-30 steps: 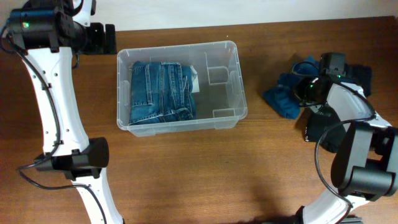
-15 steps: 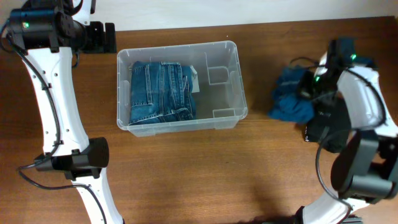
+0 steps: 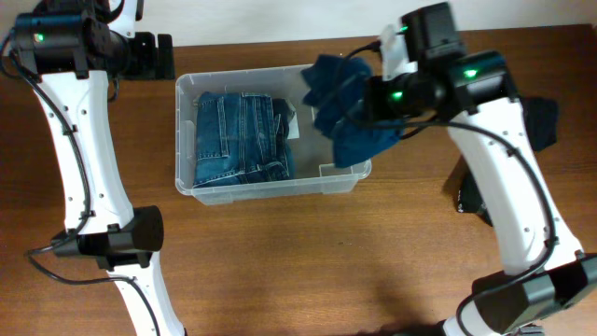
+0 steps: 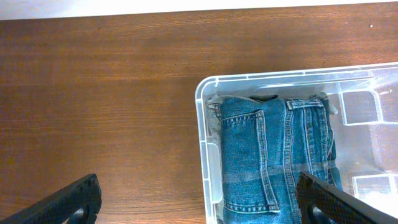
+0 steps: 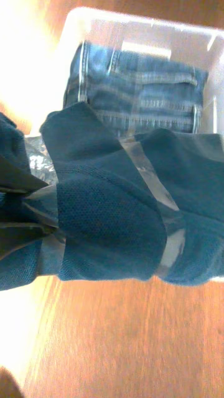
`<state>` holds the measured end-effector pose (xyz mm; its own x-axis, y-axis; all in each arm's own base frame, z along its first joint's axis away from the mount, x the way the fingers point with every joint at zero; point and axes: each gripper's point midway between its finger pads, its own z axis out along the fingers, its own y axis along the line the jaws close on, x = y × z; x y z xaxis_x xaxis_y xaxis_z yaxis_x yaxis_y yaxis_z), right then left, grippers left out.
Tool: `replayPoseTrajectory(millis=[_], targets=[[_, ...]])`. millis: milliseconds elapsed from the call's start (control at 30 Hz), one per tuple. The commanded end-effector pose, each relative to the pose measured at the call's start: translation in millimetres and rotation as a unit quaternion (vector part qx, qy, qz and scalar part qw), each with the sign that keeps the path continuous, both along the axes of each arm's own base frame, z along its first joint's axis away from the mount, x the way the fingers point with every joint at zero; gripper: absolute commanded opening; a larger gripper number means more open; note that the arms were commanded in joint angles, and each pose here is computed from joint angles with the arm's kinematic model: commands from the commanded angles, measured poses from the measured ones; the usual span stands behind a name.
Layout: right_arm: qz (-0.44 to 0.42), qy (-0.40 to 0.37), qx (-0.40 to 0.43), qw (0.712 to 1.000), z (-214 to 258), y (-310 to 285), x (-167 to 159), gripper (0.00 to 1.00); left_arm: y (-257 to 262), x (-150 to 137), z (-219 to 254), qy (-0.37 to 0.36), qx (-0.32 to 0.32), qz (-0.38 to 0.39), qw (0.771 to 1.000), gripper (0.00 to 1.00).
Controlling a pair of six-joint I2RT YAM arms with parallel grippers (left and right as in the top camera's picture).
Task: Pack container
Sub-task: 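Carry the teal garment with the right gripper into the bin's right side, then move the right gripper to the black folded garment and grasp it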
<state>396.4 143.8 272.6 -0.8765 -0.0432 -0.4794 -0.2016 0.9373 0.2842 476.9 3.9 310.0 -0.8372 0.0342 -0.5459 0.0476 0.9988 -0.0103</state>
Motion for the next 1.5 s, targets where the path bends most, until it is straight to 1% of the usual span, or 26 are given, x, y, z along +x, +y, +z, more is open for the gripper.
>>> replayPoseTrajectory(millis=[0, 133, 433, 500, 533, 567, 633, 833, 967, 1067, 1167, 1267, 1333, 1367, 1467], targets=[[-0.056, -0.007, -0.01, 0.998, 1, 17, 4, 0.04, 2, 0, 6, -0.01, -0.002, -0.001, 1.0, 0.99], [-0.091, 0.011, -0.019, 0.996, -19, 29, 10, 0.04, 2, 0, 6, -0.01, -0.002, -0.001, 1.0, 0.99], [-0.092, 0.042, -0.018, 0.995, -62, 59, 28, 0.04, 2, 0, 6, -0.01, -0.002, -0.001, 1.0, 0.99], [-0.086, 0.056, -0.021, 0.994, -74, 65, 27, 0.25, 2, 0, 6, -0.01, -0.002, -0.001, 1.0, 0.99], [-0.084, 0.062, -0.023, 0.994, -76, 66, 24, 0.46, 2, 0, 6, -0.01, -0.002, -0.001, 1.0, 1.0], [-0.083, 0.064, -0.024, 0.994, -76, 66, 23, 0.53, 2, 0, 6, -0.01, -0.002, -0.001, 1.0, 0.99], [-0.081, 0.065, -0.026, 0.994, -76, 66, 22, 0.56, 2, 0, 6, -0.01, -0.002, -0.001, 1.0, 0.99], [-0.056, 0.052, -0.037, 0.996, -68, 59, 22, 0.56, 2, 0, 6, -0.01, -0.002, -0.001, 1.0, 0.99], [-0.088, 0.039, -0.037, 0.995, -40, 20, 30, 0.57, 2, 0, 6, -0.01, -0.002, -0.001, 1.0, 1.0], [-0.135, 0.047, -0.044, 0.989, -20, -44, 34, 0.59, 2, 0, 6, -0.01, -0.002, -0.001, 1.0, 0.99], [-0.196, 0.076, -0.049, 0.976, -20, -114, 28, 0.6, 2, 0, 6, -0.01, -0.002, -0.001, 1.0, 0.99], [-0.249, 0.121, -0.06, 0.959, -31, -180, 10, 0.63, 2, 0, 6, -0.01, -0.002, -0.001, 1.0, 0.99], [-0.264, 0.142, -0.068, 0.952, -38, -214, -3, 0.64, 2, 0, 6, -0.01, -0.002, -0.001, 1.0, 0.99], [-0.281, 0.164, -0.079, 0.942, -46, -245, -19, 0.67, 2, 0, 6, -0.011, -0.002, -0.001, 1.0, 0.99], [-0.325, 0.222, -0.074, 0.916, -73, -288, -53, 0.68, 2, 1, 7, -0.013, -0.002, -0.001, 1.0, 0.99]])
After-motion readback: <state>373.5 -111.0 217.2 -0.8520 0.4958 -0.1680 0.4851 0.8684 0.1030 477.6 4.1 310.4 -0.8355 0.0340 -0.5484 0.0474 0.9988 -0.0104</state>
